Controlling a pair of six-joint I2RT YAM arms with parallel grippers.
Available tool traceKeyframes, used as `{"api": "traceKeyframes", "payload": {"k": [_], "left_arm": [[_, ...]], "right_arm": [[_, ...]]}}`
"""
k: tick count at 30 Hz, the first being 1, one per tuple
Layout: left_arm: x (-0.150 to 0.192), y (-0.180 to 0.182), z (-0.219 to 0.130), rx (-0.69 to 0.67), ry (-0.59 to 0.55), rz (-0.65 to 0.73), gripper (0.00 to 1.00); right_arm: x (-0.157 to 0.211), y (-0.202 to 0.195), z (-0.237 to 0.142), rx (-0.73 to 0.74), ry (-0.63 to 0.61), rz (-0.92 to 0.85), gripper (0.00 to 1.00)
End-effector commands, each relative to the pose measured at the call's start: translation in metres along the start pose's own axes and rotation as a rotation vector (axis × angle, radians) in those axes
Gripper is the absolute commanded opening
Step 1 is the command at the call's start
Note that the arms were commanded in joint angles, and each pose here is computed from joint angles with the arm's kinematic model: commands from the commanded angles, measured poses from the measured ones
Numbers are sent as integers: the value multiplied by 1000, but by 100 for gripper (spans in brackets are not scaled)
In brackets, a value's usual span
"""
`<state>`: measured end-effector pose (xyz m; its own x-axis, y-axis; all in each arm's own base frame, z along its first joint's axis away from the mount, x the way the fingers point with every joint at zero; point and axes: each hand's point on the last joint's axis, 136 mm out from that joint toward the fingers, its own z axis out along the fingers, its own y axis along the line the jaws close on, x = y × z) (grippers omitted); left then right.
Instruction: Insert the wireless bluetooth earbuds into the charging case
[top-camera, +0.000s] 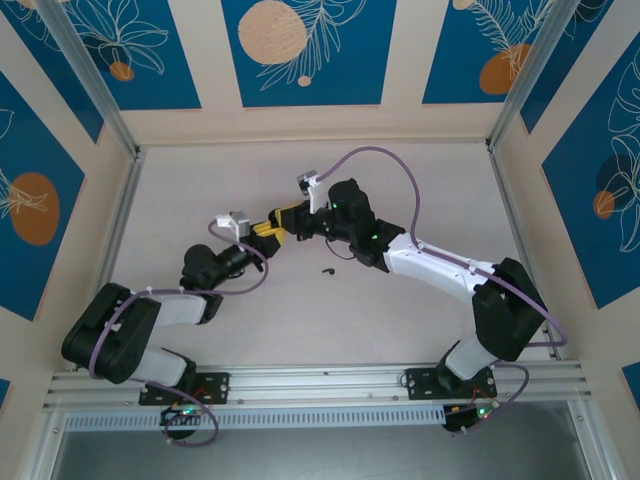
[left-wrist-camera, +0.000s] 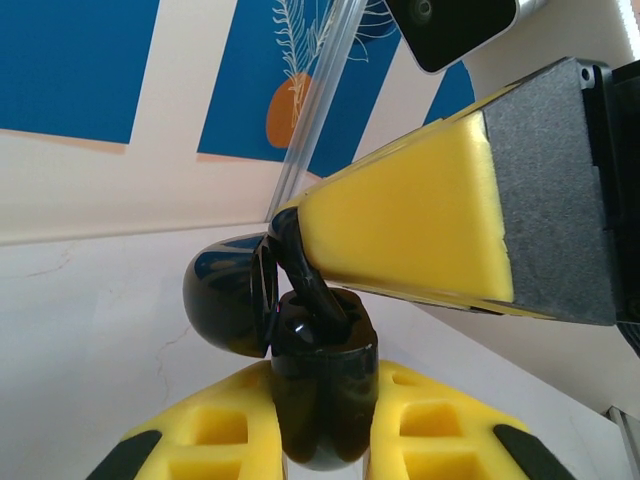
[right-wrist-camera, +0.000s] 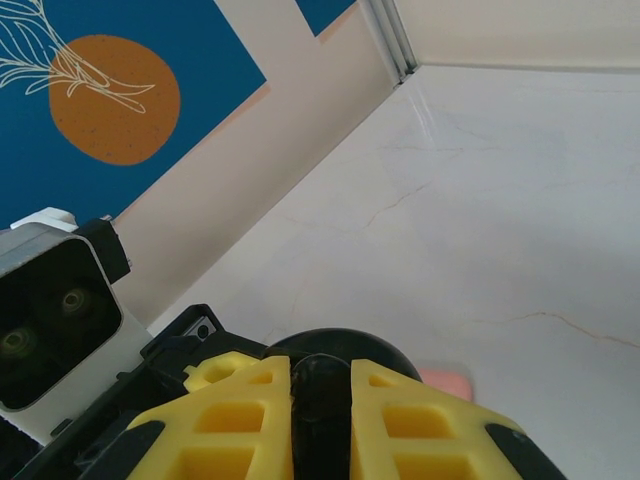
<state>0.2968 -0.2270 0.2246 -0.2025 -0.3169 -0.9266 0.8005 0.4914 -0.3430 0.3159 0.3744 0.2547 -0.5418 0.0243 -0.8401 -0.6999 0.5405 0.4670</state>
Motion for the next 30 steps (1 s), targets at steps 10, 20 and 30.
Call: {"api": "traceKeyframes", "payload": {"k": [10, 20, 30], "left_arm": [[-28, -14, 3, 35, -77, 52, 0], [-28, -15, 4, 40, -66, 62, 0], [-26, -16, 3, 39, -55, 72, 0]], "right_arm": [[19, -2, -7, 5, 48, 29, 20], [16, 4, -9, -26, 47, 25, 25], [16, 13, -14, -67, 39, 8, 26]]}}
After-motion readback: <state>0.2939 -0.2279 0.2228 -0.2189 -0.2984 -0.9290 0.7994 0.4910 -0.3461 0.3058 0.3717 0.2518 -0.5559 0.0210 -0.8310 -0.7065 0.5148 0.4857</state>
